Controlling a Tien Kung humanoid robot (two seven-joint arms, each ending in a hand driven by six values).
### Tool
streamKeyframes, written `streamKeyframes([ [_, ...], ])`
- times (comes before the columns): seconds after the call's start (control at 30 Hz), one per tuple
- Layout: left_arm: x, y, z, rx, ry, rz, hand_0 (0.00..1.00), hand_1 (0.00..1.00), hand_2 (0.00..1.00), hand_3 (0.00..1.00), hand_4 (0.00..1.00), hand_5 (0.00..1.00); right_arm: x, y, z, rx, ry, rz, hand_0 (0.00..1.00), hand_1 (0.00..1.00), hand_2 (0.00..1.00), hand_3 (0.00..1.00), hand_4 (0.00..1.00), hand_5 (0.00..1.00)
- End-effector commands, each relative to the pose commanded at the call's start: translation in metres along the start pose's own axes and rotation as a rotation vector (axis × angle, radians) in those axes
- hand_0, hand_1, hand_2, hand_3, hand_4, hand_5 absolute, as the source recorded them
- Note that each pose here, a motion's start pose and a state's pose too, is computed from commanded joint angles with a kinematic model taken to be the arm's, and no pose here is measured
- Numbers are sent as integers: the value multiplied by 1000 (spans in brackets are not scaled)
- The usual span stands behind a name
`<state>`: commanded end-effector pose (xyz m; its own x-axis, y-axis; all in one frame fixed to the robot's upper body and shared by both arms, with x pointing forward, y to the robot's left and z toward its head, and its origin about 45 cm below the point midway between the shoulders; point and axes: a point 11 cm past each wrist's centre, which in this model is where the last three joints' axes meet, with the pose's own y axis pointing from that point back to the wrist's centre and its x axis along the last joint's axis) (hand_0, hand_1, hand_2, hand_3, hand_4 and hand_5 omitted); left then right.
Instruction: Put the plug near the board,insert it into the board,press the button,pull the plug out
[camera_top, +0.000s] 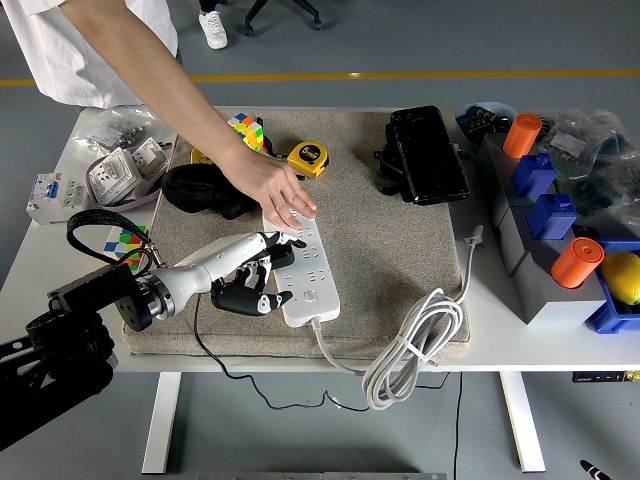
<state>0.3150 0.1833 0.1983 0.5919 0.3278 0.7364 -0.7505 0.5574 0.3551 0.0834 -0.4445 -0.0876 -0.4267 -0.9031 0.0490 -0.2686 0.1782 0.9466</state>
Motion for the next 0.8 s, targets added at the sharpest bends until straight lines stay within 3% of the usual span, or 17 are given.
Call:
streamKeyframes([
  [0.37,-13,-8,-2,0,-97,-83,57,56,145,915,711,2,0,0,-2,2,9,-1,652,703,710,632,925,524],
  [0.8,-29,-17,-13,37,-84,-157,61,60,152,894,656,2,0,0,-1,1,3,-2,652,703,710,633,925,523],
])
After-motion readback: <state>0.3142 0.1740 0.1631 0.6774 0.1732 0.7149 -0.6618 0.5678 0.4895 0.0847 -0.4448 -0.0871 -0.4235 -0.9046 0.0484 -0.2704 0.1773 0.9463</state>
